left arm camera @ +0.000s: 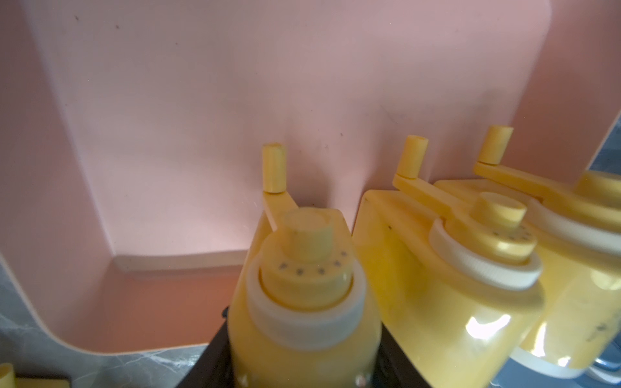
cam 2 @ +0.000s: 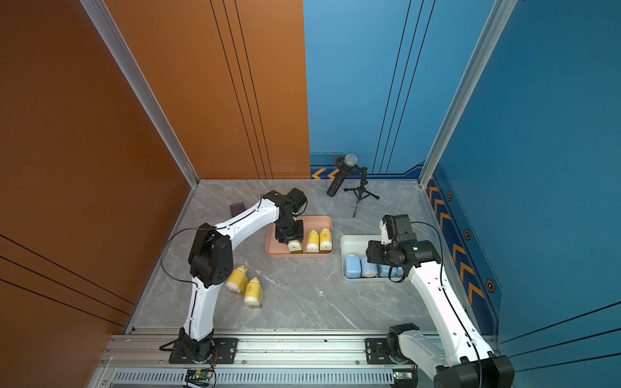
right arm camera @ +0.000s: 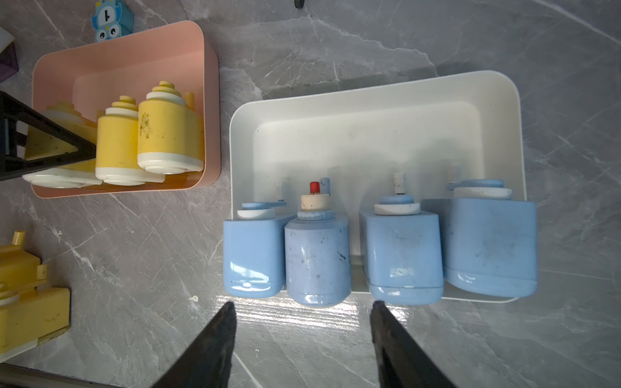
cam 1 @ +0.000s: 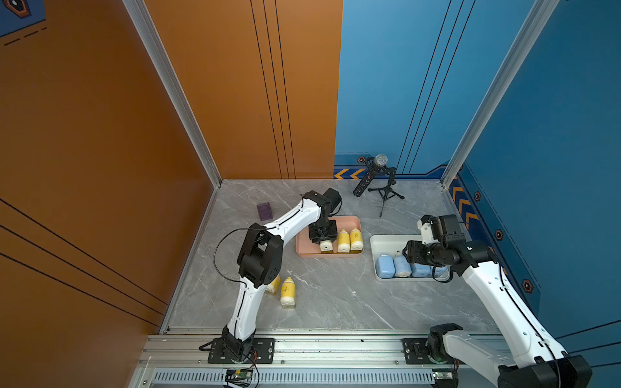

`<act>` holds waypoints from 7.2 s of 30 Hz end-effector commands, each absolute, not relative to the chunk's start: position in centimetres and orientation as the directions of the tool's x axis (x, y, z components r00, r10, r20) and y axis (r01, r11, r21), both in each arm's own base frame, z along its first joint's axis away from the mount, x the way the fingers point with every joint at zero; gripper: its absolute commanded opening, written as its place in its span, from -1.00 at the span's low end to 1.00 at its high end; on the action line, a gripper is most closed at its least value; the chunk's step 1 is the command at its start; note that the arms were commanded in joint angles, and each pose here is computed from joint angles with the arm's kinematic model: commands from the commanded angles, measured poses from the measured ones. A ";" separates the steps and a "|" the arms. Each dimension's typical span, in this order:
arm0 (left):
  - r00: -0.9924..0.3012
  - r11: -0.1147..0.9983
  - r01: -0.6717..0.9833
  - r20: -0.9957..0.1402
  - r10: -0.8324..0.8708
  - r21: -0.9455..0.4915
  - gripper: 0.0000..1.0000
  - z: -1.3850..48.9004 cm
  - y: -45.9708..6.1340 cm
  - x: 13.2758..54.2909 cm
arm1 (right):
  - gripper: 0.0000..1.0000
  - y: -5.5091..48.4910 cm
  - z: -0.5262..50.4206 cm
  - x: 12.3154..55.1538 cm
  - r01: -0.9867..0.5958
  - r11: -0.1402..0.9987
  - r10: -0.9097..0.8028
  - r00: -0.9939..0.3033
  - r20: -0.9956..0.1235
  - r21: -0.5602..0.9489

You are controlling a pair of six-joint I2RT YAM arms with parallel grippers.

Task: Place the pencil sharpeners by color into the storage box
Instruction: Place the pencil sharpener in the storage box, then pick up the pencil sharpener from the center of the board.

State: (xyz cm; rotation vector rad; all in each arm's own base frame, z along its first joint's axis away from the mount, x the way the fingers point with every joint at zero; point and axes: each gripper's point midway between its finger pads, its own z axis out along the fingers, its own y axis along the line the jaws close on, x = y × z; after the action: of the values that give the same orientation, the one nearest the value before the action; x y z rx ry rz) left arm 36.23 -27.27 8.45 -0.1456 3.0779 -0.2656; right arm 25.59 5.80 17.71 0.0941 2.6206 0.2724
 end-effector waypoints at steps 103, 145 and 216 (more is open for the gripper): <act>-0.981 0.975 -0.091 -0.152 -0.123 -0.205 0.16 14.3 -26.1 35.7 | 0.30 6.8 18.9 25.3 -0.031 0.961 0.117 -0.855 -0.505 0.274; -0.993 0.995 0.098 -0.069 0.099 0.021 0.31 11.9 -14.7 16.0 | 0.30 6.8 18.6 23.9 -0.035 0.958 0.116 -0.861 -0.496 0.284; -0.990 0.975 0.005 -0.136 -0.025 -0.221 -0.21 13.6 -21.9 28.7 | 0.30 6.7 18.6 23.5 -0.035 0.957 0.117 -0.859 -0.498 0.287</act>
State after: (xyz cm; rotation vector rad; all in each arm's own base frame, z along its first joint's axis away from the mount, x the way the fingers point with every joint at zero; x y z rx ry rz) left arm 27.83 -21.17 13.08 -0.0440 2.9778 -0.2755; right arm 24.18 6.76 19.09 0.0611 2.5500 0.3790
